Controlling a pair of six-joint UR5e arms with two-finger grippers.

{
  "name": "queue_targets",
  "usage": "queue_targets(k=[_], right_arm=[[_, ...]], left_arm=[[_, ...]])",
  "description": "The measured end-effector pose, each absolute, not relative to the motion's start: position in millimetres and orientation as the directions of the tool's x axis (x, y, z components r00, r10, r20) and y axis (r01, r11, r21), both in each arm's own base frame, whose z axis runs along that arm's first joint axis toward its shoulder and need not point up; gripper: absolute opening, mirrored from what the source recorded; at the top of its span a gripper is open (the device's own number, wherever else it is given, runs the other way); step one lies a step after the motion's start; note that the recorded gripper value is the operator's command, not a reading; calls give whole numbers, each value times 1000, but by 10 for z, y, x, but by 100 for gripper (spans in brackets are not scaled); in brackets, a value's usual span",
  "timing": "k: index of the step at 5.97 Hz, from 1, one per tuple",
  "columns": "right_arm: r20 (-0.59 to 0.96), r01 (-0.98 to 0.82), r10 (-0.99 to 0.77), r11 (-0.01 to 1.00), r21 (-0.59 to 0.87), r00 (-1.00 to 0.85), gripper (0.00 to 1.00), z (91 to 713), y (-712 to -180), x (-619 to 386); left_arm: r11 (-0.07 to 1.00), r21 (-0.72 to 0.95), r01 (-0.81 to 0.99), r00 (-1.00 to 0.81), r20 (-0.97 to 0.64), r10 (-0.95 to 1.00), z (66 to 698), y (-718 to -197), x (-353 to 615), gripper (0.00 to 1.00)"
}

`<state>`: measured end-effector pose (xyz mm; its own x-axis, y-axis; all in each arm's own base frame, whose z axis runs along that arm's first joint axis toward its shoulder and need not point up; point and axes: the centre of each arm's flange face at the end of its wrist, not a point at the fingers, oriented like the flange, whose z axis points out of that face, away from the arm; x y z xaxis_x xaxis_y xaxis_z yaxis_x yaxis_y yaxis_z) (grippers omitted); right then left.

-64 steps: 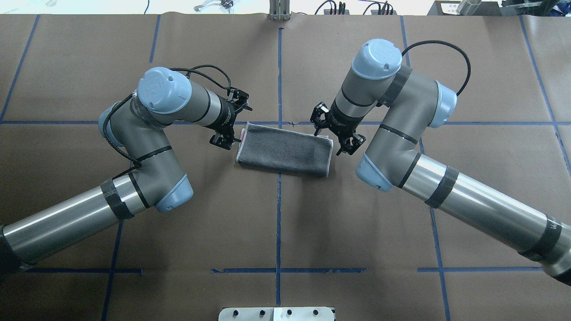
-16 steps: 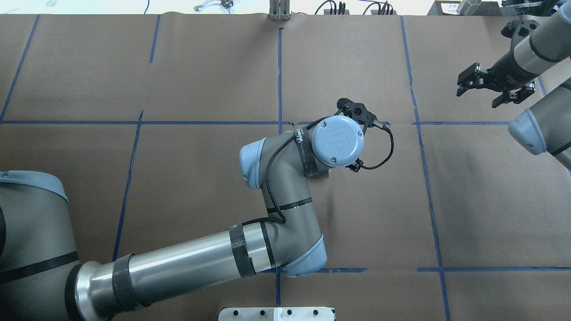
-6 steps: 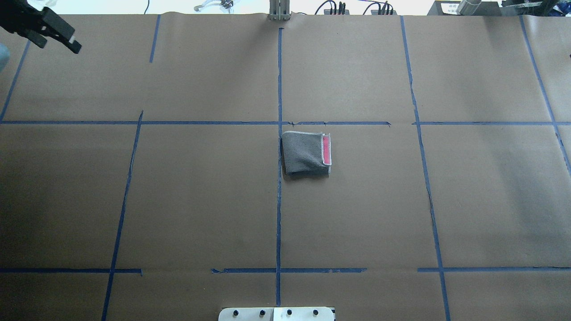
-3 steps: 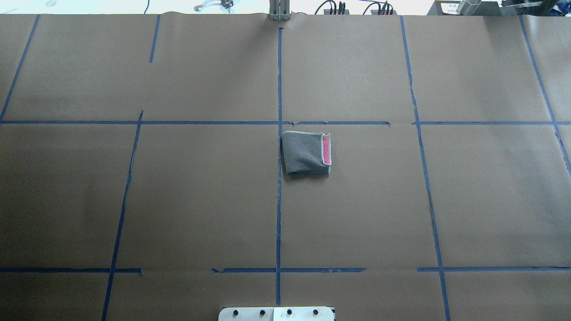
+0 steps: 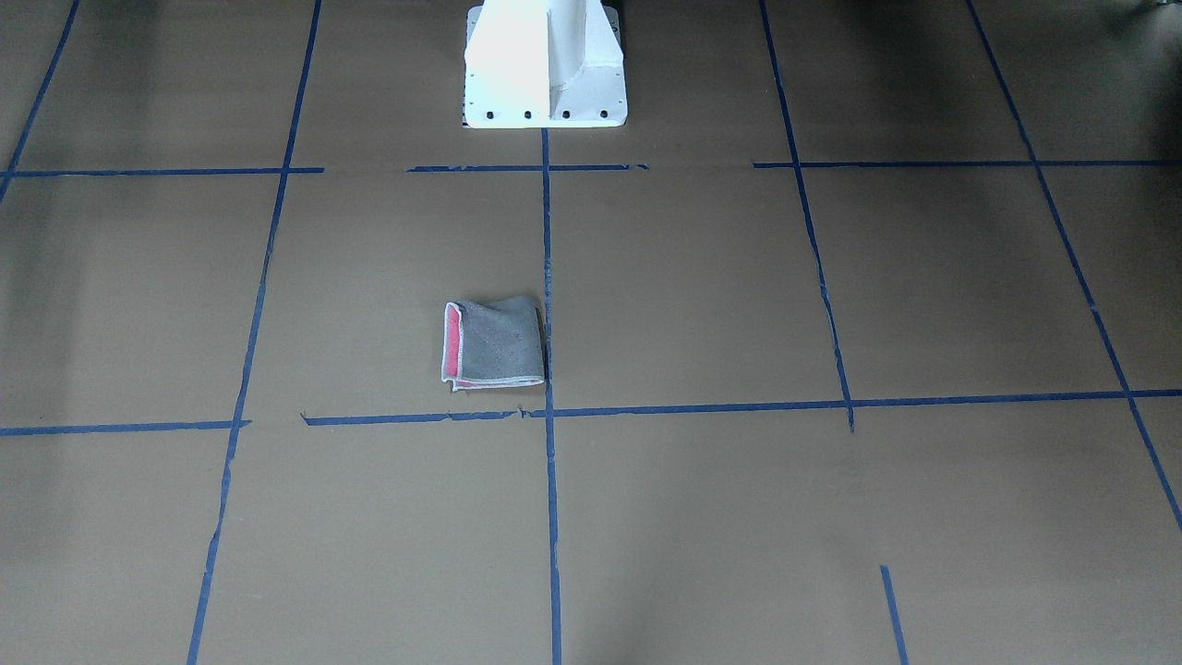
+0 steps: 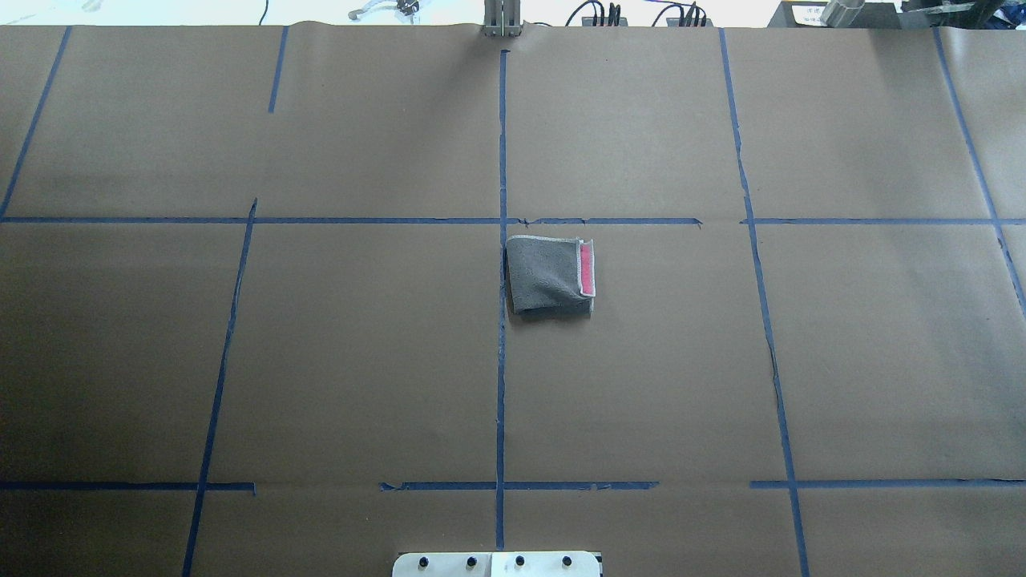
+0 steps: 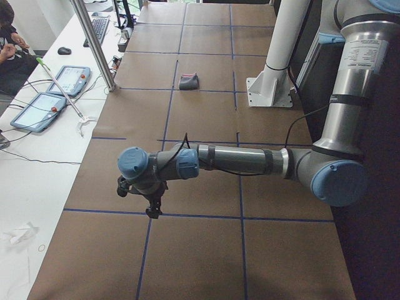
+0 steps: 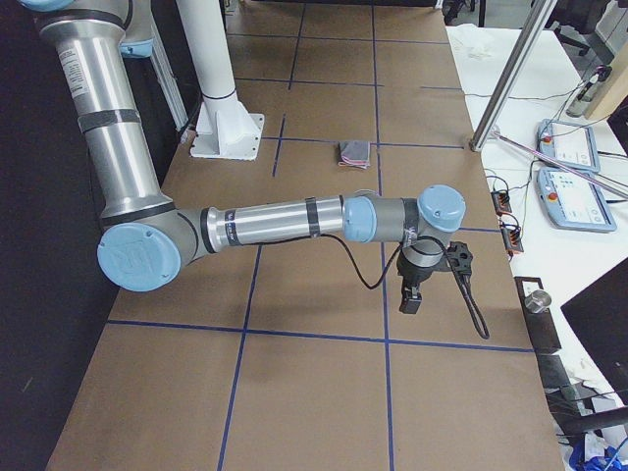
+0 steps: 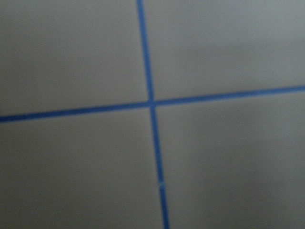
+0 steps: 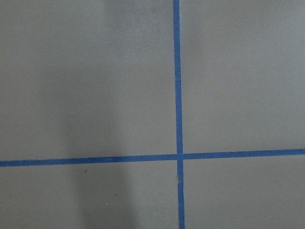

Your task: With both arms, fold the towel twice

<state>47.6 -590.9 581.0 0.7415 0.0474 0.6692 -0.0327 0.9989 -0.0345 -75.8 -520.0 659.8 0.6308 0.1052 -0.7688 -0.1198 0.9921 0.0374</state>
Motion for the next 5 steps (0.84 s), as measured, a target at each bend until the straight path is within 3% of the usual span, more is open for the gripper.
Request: queue_targets(k=[3, 5], right_arm=[[668, -42, 63, 998, -48, 742, 100, 5925, -5367, 493], [669, -43, 64, 998, -48, 741, 100, 5906, -5275, 496]], left_arm=[[995, 24, -99, 677, -731, 85, 6905, -4787, -918, 100], [995, 18, -96, 695, -715, 80, 7208, -4430, -906, 100]])
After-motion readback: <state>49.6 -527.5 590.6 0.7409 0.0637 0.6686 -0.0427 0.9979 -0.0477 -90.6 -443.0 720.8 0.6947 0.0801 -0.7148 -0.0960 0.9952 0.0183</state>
